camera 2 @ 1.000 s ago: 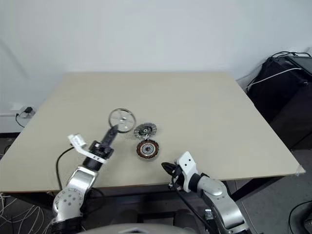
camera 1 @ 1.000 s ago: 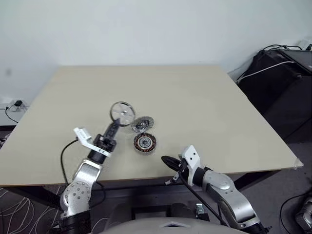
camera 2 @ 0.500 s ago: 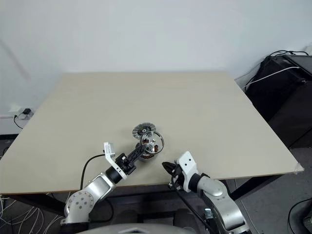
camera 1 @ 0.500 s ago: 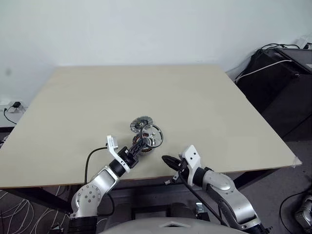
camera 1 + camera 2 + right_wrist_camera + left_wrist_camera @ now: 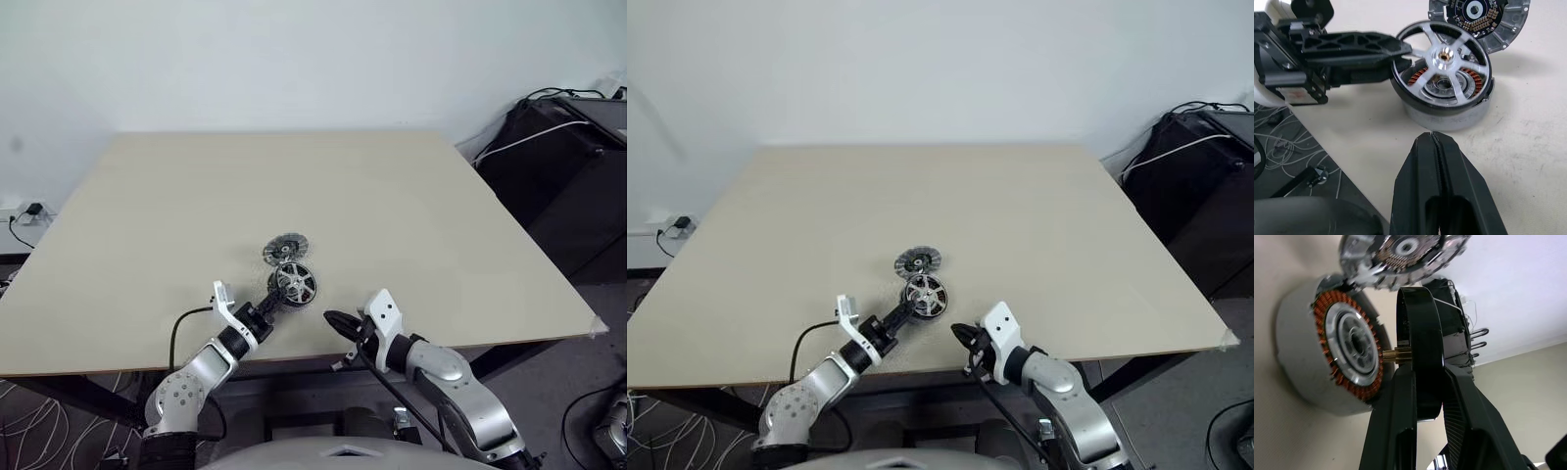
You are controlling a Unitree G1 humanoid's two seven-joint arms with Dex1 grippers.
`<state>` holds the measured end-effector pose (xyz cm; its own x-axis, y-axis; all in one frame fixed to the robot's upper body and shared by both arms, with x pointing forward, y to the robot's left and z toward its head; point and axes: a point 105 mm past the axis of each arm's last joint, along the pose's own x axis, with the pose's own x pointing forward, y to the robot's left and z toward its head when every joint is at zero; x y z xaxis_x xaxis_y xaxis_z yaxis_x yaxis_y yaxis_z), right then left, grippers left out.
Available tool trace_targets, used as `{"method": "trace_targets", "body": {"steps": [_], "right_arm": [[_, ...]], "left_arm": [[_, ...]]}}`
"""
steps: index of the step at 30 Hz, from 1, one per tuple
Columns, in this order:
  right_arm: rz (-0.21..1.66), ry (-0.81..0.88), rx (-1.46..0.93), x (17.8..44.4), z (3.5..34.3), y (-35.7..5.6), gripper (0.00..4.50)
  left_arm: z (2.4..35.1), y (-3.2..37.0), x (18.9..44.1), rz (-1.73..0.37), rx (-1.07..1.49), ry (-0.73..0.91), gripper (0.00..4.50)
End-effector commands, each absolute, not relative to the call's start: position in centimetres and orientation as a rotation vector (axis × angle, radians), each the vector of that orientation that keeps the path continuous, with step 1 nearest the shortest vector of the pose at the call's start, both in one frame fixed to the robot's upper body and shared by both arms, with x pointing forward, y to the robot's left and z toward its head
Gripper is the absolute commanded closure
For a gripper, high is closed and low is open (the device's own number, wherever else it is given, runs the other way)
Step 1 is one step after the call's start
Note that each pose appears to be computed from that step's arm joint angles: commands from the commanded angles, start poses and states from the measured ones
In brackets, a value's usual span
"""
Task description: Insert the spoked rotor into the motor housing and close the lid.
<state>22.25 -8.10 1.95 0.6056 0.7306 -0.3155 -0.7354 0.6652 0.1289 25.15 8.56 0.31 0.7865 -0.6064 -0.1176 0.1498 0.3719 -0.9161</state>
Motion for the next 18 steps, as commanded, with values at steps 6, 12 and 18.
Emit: {"method": "trace_targets", "body": {"steps": [6, 12, 18], "right_arm": [[0.86, 0.286, -0.03, 22.8, 3.8, -7.7, 4.5], [0.86, 0.285, -0.032, 22.8, 3.9, -7.8, 4.5], [0.857, 0.285, -0.024, 22.7, 3.9, -7.7, 4.5]], "left_arm": [[1.4, 7.7, 26.8, -0.545, -1.091, 0.424, 3.82], [1.5, 8.0, 27.3, -0.532, -1.087, 0.408, 3.82], [1.3, 8.6, 27.4, -0.514, -1.076, 0.41, 3.82]]}}
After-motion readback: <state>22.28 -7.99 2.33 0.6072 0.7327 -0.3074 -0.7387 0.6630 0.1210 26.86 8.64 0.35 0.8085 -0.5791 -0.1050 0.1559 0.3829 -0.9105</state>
